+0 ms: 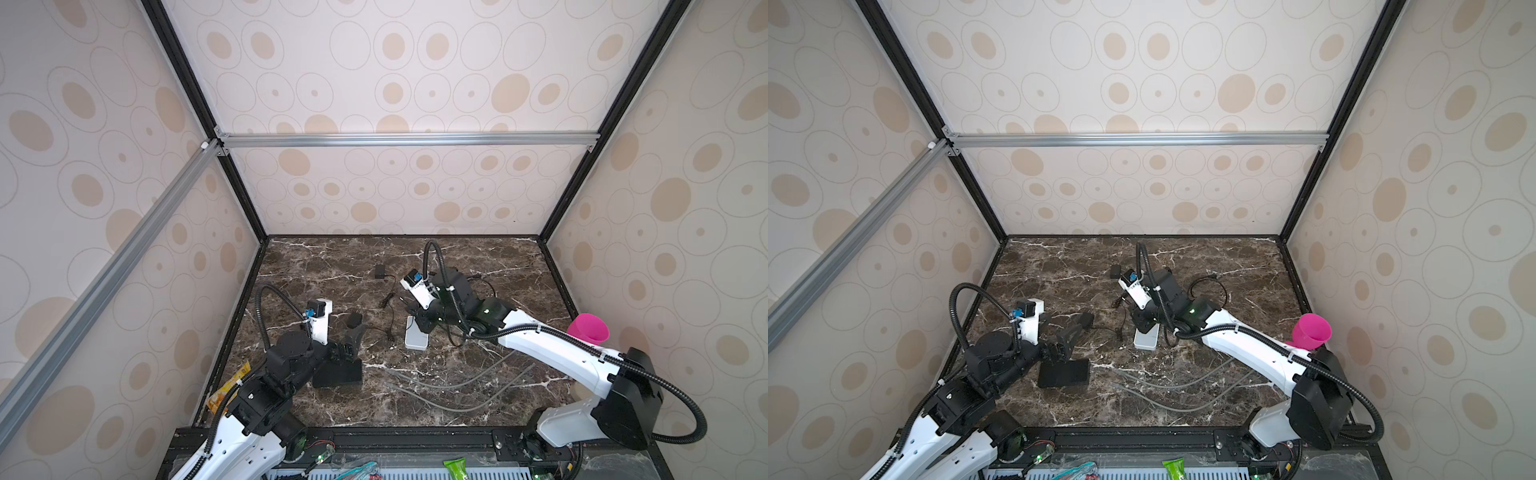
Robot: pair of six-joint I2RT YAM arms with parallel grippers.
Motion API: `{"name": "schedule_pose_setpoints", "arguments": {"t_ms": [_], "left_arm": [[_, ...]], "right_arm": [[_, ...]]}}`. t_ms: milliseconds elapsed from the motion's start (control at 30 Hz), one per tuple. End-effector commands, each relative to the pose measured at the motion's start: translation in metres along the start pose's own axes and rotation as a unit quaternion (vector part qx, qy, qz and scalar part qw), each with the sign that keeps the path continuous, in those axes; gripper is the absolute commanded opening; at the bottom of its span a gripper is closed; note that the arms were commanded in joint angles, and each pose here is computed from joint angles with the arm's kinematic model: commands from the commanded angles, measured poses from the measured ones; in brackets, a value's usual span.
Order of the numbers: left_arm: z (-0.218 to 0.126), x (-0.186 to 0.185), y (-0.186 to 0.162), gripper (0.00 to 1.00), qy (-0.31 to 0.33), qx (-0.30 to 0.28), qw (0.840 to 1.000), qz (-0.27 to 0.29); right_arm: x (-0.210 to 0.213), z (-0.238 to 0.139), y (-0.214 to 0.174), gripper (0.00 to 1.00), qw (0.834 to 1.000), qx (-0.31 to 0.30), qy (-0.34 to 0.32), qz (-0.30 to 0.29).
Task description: Insert the plug into the switch port
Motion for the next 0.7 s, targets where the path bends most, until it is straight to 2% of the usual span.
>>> {"name": "schedule_pose_setpoints", "arguments": {"t_ms": [0,133,267,667], "left_arm": [[-0.006,0.003,0.005,0.98,0.009,-0.031,0.998,-0.054],[-0.008,0.003,0.007,0.98,0.015,-0.045,0.997,-0.053],[-0.011,0.001,0.008,0.98,-0.017,-0.065,0.997,-0.035],[-0.004,0.004,0.005,0.98,0.009,-0.050,0.996,-0.068]], "right_arm": [[0.004,0.015,-0.008,0.00,0.999,0.033,0.032,0.017],[0.006,0.031,-0.015,0.00,0.995,0.071,0.055,0.039],[0.007,0.031,-0.016,0.00,0.994,0.084,0.058,0.046],[0.003,0.017,-0.029,0.00,0.991,0.127,0.009,0.045]]}}
Point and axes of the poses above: each gripper's point midway between its finger pads, its own z axis out along the fingers, its own x axis along the line the jaws close on, y = z × x, the point moved 10 cm from there along -z, back along the fingers, and after that the axes turned 11 degrees about -z, right-handed, at the moved point
